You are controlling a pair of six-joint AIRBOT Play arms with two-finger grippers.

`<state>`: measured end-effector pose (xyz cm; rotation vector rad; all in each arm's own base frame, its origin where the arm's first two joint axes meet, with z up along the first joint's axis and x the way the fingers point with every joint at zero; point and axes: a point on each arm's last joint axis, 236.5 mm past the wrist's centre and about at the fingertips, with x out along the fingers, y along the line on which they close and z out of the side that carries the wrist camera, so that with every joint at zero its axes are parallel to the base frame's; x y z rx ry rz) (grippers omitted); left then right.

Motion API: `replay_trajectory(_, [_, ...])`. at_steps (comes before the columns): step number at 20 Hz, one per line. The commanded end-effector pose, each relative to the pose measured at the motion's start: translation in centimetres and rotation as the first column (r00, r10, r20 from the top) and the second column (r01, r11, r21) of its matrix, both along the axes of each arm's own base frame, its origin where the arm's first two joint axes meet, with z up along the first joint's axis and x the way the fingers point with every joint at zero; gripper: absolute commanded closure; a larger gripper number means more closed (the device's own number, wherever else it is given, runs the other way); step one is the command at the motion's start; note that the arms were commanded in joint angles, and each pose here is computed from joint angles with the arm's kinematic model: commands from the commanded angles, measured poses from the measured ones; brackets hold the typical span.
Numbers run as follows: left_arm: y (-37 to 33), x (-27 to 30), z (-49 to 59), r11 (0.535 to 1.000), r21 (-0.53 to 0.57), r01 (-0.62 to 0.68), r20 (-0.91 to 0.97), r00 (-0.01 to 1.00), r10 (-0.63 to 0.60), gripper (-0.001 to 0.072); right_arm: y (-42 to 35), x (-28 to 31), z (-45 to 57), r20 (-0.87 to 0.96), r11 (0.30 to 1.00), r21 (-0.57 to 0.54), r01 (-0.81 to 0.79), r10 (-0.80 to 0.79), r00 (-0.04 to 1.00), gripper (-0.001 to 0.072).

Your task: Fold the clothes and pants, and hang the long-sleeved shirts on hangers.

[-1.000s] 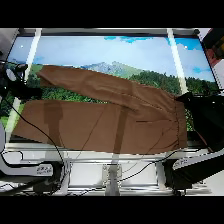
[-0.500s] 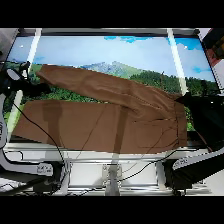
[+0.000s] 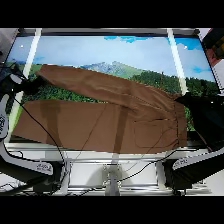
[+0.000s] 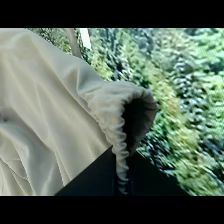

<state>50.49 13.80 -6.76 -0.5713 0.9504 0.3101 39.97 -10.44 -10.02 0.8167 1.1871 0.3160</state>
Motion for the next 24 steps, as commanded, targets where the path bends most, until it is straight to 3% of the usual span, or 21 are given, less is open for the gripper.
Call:
replay_trajectory(1, [3.3,0.1,0.0,0.984,-0.068,-0.167,0.039,0.985,0.17,0.0151,0.0,0.0,0.1,0.01,1.0,-0.006,-0.01,0.01,1.0,0.0669])
replay_trajectory(6, [4.3,1.1,-1.3,0.986,-0.049,-0.159,0.047,0.986,0.161,0.0238,0.0,-0.1,0.0,0.009,1.0,-0.01,-0.018,0.018,1.0,0.0668])
replay_trajectory(14, [2.2,4.8,-3.1,0.989,-0.107,-0.103,0.079,0.991,0.112,0.0243,-0.2,-0.1,-0.2,0.008,1.0,-0.018,-0.014,0.015,1.0,0.0668])
replay_trajectory(18, [2.3,5.2,-3.8,0.99,-0.099,-0.102,0.081,0.991,0.11,0.062,-0.2,-0.1,-0.1,0.008,1.0,-0.017,-0.014,0.015,1.0,0.0668])
replay_trajectory(19, [2.4,5.4,-3.5,0.99,-0.093,-0.102,0.091,0.99,0.11,0.0684,-0.1,-0.1,-0.1,0.007,1.0,-0.015,-0.016,0.016,1.0,0.0668])
replay_trajectory(24, [3.6,6.3,2.0,0.999,-0.006,-0.038,0.157,0.987,0.039,0.0687,-1.2,1.0,1.6,0.057,0.998,-0.068,0.002,0.002,0.998,0.0669])
